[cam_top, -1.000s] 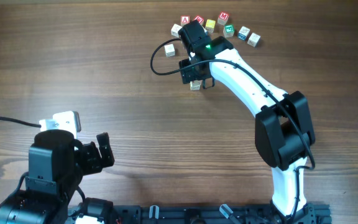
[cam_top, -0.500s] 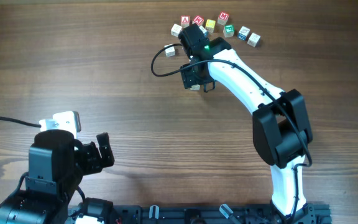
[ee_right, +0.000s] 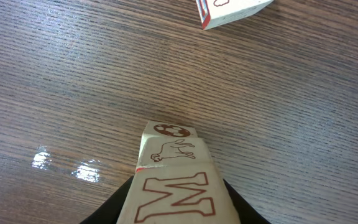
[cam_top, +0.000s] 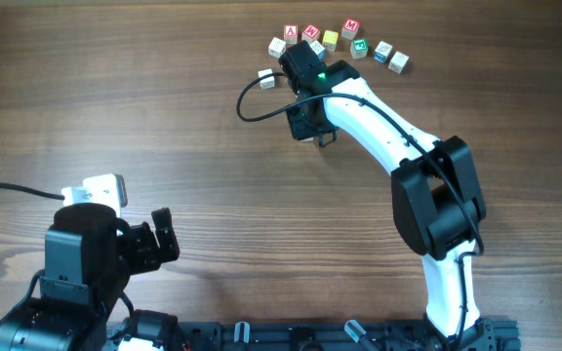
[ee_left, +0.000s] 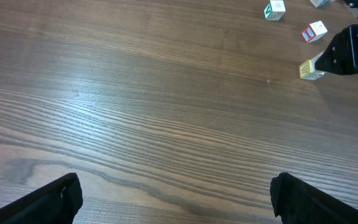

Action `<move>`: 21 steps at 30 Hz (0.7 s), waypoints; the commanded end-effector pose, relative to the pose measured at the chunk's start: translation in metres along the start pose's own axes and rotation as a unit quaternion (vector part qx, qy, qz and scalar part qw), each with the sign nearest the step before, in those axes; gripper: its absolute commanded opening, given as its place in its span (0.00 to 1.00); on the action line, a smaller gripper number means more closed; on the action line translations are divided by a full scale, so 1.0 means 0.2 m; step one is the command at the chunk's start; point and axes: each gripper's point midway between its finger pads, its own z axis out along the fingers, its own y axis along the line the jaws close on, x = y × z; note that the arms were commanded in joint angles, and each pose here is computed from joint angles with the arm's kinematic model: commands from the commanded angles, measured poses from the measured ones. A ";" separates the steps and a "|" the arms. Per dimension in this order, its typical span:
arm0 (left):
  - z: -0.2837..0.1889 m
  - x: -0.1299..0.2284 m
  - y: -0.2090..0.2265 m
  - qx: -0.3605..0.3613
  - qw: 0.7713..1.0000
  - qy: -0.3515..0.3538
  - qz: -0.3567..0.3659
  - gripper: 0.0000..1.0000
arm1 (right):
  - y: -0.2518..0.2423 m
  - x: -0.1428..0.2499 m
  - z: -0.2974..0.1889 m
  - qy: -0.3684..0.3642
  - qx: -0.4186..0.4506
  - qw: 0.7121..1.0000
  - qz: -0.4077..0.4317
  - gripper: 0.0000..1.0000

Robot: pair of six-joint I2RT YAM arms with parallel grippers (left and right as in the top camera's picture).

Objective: Form a tower
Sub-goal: 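Lower the M block onto the top of the placed block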

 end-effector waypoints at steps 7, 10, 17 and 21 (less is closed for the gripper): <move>0.00 0.00 0.01 -0.006 1.000 -0.005 -0.006 1.00 | 0.00 0.03 0.03 0.014 -0.003 1.000 0.001 0.30; 0.00 0.00 0.01 -0.006 1.000 -0.005 -0.006 1.00 | 0.00 0.03 0.03 0.014 -0.003 1.000 0.001 0.28; 0.00 0.00 0.01 -0.006 1.000 -0.005 -0.006 1.00 | 0.01 0.02 0.02 0.012 -0.009 1.000 0.001 0.28; 0.00 0.00 0.01 -0.006 1.000 -0.005 -0.006 1.00 | 0.02 0.02 0.01 0.011 -0.010 1.000 0.000 0.27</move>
